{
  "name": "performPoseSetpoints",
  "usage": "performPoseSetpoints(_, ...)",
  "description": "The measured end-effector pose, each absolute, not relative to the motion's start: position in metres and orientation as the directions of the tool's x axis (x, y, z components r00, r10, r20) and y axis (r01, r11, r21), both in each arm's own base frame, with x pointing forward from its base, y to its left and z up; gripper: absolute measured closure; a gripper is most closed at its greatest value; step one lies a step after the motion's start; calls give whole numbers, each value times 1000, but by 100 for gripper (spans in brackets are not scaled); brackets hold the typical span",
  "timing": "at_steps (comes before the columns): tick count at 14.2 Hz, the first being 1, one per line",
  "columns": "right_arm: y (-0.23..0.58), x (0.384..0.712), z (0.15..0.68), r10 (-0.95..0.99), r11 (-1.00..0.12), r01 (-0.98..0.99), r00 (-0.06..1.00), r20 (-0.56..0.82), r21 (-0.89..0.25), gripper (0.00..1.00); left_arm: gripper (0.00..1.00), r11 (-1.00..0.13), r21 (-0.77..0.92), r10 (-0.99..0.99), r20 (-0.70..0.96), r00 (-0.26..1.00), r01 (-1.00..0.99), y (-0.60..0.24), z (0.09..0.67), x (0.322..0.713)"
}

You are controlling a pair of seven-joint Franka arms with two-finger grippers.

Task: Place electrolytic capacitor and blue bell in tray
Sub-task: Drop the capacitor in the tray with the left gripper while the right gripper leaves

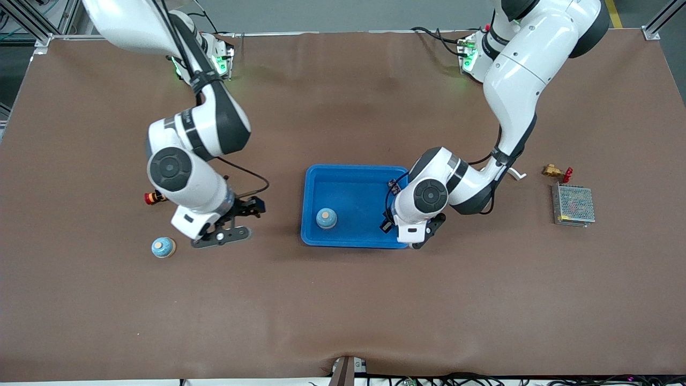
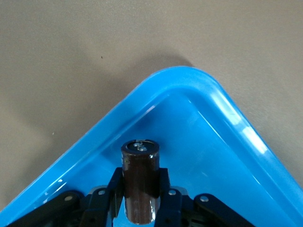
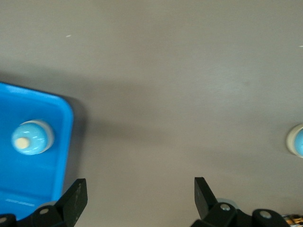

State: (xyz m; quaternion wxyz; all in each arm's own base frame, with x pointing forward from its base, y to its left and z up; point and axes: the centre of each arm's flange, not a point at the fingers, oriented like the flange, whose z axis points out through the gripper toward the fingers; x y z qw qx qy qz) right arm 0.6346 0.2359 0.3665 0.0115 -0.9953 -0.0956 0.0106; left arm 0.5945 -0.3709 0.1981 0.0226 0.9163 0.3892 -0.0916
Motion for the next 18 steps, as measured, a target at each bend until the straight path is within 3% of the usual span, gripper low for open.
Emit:
performPoseSetpoints(5, 151, 635, 358, 199, -980, 199, 980, 7, -28, 0, 67, -697, -39, 709, -181, 681, 716, -369, 191, 595)
performPoseSetpoints(6, 134, 637, 358, 203, -979, 203, 979, 8, -28, 0, 62, -697, -41, 710, -181, 681, 716, -368, 189, 595)
performPoseSetpoints(12, 27, 649, 352, 198, -980, 198, 980, 22, -23, 0, 2, -688, -2, 715, -171, 678, 725, -369, 204, 609)
performPoseSetpoints(18, -27, 654, 299, 270, -963, 270, 963, 0, -20, 0, 0, -715, 68, 686, -125, 717, 696, -363, 274, 634)
